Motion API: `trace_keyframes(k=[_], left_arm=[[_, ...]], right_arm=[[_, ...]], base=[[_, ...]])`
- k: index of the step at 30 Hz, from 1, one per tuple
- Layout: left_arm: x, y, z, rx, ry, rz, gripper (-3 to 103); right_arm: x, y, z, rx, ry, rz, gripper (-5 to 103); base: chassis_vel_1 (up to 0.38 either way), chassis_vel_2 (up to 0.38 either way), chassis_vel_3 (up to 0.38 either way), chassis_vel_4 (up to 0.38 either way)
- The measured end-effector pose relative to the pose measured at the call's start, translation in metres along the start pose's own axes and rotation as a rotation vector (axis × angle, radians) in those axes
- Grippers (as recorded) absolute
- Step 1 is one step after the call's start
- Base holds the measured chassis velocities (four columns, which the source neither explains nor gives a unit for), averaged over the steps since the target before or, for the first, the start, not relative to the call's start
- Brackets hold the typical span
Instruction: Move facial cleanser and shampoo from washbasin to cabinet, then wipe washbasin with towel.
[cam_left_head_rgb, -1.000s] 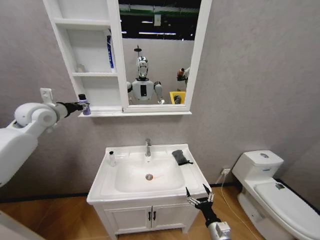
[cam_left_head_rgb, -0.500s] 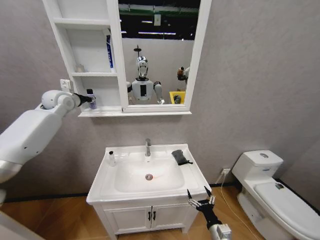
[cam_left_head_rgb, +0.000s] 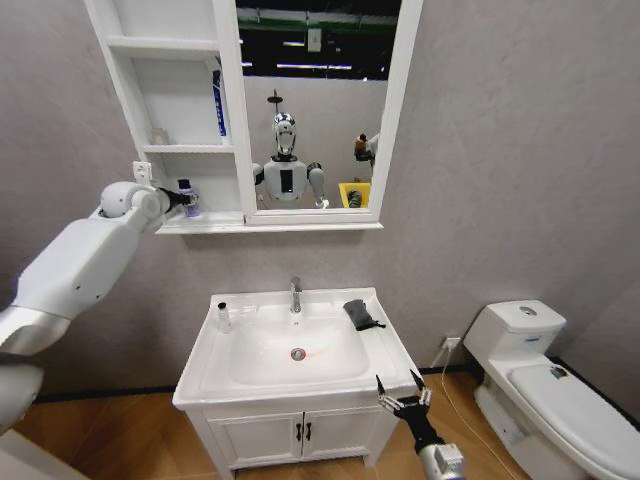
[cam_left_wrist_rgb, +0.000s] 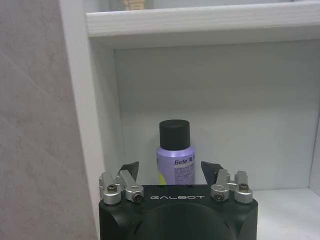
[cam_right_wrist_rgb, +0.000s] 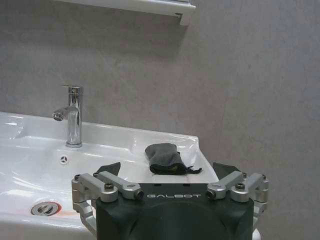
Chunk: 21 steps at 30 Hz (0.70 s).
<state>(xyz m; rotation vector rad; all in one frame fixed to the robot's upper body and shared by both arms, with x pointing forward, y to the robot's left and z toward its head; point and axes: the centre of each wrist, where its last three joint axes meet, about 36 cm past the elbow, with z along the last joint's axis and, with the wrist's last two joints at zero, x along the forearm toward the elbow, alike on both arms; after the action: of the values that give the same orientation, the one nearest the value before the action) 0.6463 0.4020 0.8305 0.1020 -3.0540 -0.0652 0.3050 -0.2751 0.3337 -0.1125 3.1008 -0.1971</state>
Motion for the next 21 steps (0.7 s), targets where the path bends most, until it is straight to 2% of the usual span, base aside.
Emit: trace_keyframes(k=[2, 3, 4, 6, 9, 10, 11, 12, 13, 15, 16, 19, 20, 21], left_arm=[[0.031, 0.003, 0.008, -0.011, -0.033, 0.025, 84], [0.031, 0.003, 0.008, -0.011, -0.033, 0.025, 84], [0.047, 0.002, 0.012, -0.017, -0.053, 0.045, 89], [0.081, -0.001, 0.033, -0.036, -0.079, 0.081, 98], [0.099, -0.003, 0.047, -0.064, -0.089, 0.096, 99], [0.127, -0.014, 0.066, -0.134, -0.11, 0.114, 100], [0.142, -0.023, 0.077, -0.167, -0.149, 0.117, 100], [0.153, -0.031, 0.087, -0.187, -0.194, 0.116, 100], [0.153, -0.031, 0.087, -0.187, -0.194, 0.116, 100], [0.165, -0.059, 0.127, -0.196, -0.28, 0.124, 100], [0.165, -0.059, 0.127, -0.196, -0.28, 0.124, 100], [0.166, -0.089, 0.207, -0.17, -0.305, 0.121, 100], [0.166, -0.089, 0.207, -0.17, -0.305, 0.121, 100], [0.165, -0.095, 0.241, -0.159, -0.294, 0.103, 100]], right_arm=[[0.0, 0.002, 0.0, -0.002, 0.002, 0.001, 100], [0.0, 0.002, 0.0, -0.002, 0.002, 0.001, 100], [0.0, 0.002, 0.0, -0.003, 0.003, 0.0, 100], [0.0, 0.004, -0.001, -0.003, 0.003, -0.004, 100], [0.0, 0.005, -0.001, -0.003, 0.002, -0.005, 100], [0.0, 0.006, -0.002, -0.005, 0.0, -0.005, 100], [0.0, 0.007, -0.002, -0.005, 0.0, -0.004, 100], [0.001, 0.007, -0.002, -0.004, 0.001, -0.004, 100], [0.001, 0.007, -0.002, -0.004, 0.001, -0.004, 100], [0.008, 0.005, -0.002, -0.001, 0.001, 0.007, 100], [0.008, 0.005, -0.002, -0.001, 0.001, 0.007, 100], [0.017, 0.006, -0.007, -0.005, -0.004, 0.02, 100], [0.017, 0.006, -0.007, -0.005, -0.004, 0.02, 100], [0.017, 0.007, -0.01, -0.007, -0.011, 0.022, 100]], base=[[0.0, 0.0, 0.0, 0.0], [0.0, 0.0, 0.0, 0.0], [0.0, 0.0, 0.0, 0.0], [0.0, 0.0, 0.0, 0.0], [0.0, 0.0, 0.0, 0.0], [0.0, 0.0, 0.0, 0.0], [0.0, 0.0, 0.0, 0.0], [0.0, 0.0, 0.0, 0.0], [0.0, 0.0, 0.0, 0.0], [0.0, 0.0, 0.0, 0.0], [0.0, 0.0, 0.0, 0.0], [0.0, 0.0, 0.0, 0.0], [0.0, 0.0, 0.0, 0.0], [0.0, 0.0, 0.0, 0.0]])
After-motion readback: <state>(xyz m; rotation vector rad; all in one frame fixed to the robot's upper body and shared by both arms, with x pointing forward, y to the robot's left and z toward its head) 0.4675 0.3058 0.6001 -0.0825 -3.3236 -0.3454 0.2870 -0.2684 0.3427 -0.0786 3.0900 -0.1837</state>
